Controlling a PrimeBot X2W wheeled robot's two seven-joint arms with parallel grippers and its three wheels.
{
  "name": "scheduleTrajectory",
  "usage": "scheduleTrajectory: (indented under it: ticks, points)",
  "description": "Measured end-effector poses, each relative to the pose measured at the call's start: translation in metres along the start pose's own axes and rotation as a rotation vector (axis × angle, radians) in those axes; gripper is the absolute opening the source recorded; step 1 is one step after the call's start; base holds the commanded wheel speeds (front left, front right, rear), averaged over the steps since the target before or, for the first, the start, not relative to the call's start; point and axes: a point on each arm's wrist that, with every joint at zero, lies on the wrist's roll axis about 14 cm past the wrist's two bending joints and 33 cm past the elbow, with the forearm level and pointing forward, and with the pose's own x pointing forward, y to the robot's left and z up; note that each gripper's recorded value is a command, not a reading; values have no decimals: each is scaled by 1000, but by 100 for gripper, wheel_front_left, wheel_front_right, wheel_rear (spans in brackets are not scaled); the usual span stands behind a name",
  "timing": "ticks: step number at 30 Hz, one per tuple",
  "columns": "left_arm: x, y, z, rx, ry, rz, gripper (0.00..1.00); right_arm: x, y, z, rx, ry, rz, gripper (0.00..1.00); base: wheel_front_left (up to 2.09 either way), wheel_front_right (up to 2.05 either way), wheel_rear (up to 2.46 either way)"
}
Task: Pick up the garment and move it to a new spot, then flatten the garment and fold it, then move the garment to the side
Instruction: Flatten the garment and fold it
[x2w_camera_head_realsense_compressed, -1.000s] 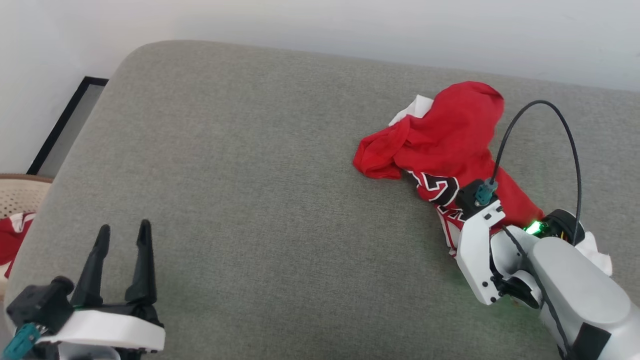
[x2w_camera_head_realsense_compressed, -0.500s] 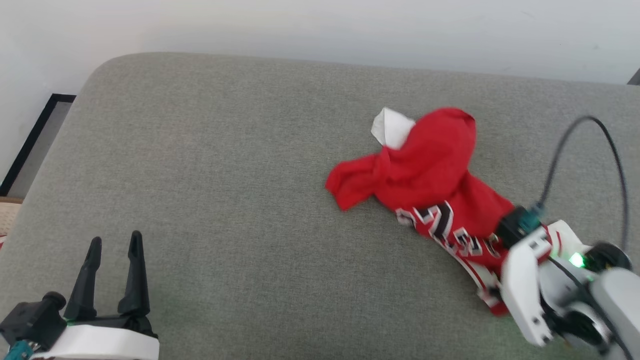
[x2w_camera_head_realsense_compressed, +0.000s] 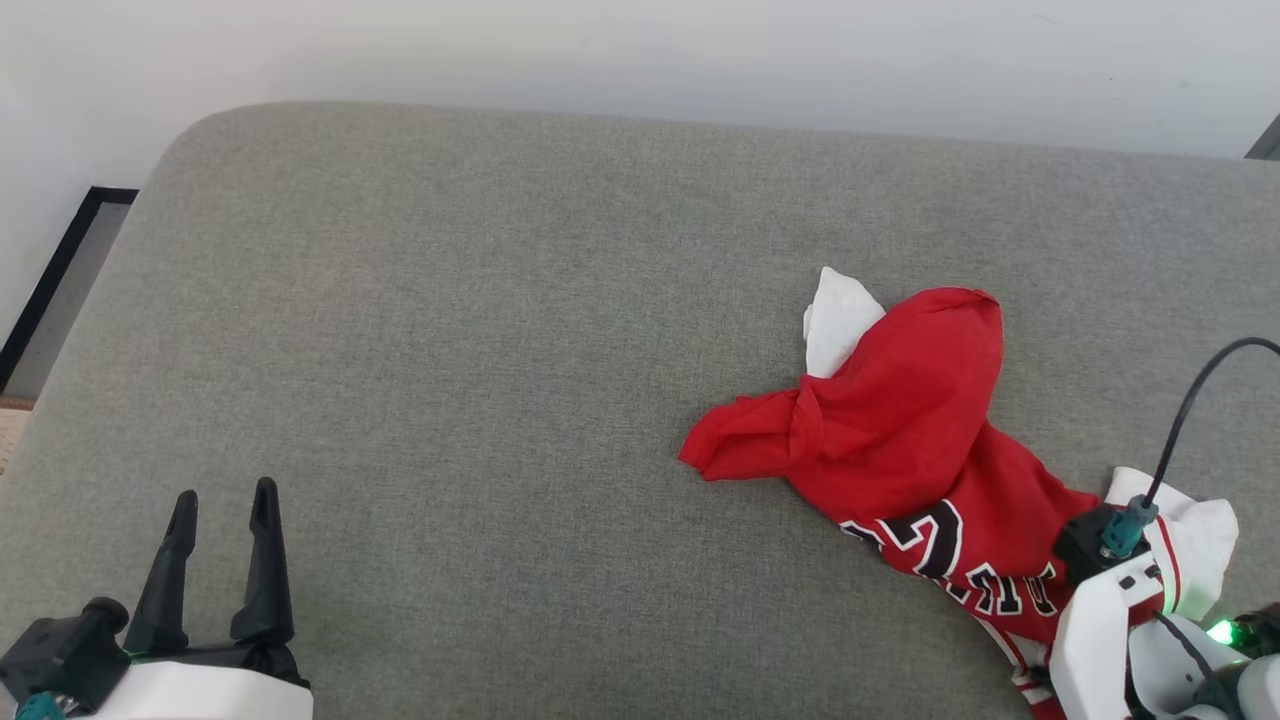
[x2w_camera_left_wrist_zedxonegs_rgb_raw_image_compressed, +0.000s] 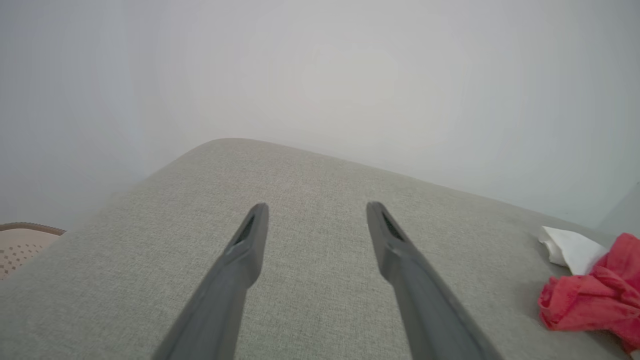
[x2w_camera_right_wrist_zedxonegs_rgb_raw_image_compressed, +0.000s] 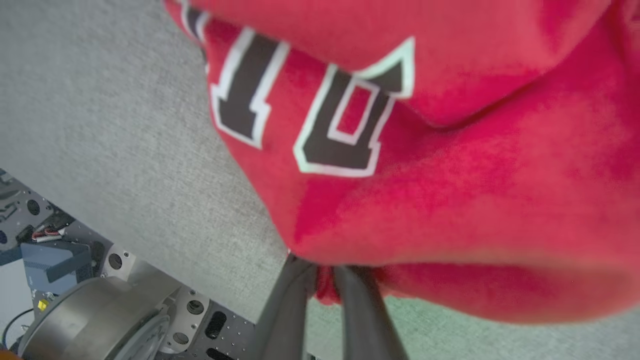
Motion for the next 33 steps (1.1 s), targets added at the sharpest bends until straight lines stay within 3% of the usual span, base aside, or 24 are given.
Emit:
scheduleTrajectory:
  ticks: [12,21,25,33]
  points:
    - [0,-3,1,8,-9,-19,100,-30,20,33,19,-209,13,100,0,0,0]
    - [1,-5,-3,11,4,-23,100,-55,24,93,-106,-425,-37,100,0,0,0]
    - [1,-6,-5,8,10,-22,100,-48,22,108,-139,-434,-48,100,0,0,0]
    - [1,6,-7,9,19,20,100,-2,29,123,-221,-303,-13,100,0,0,0]
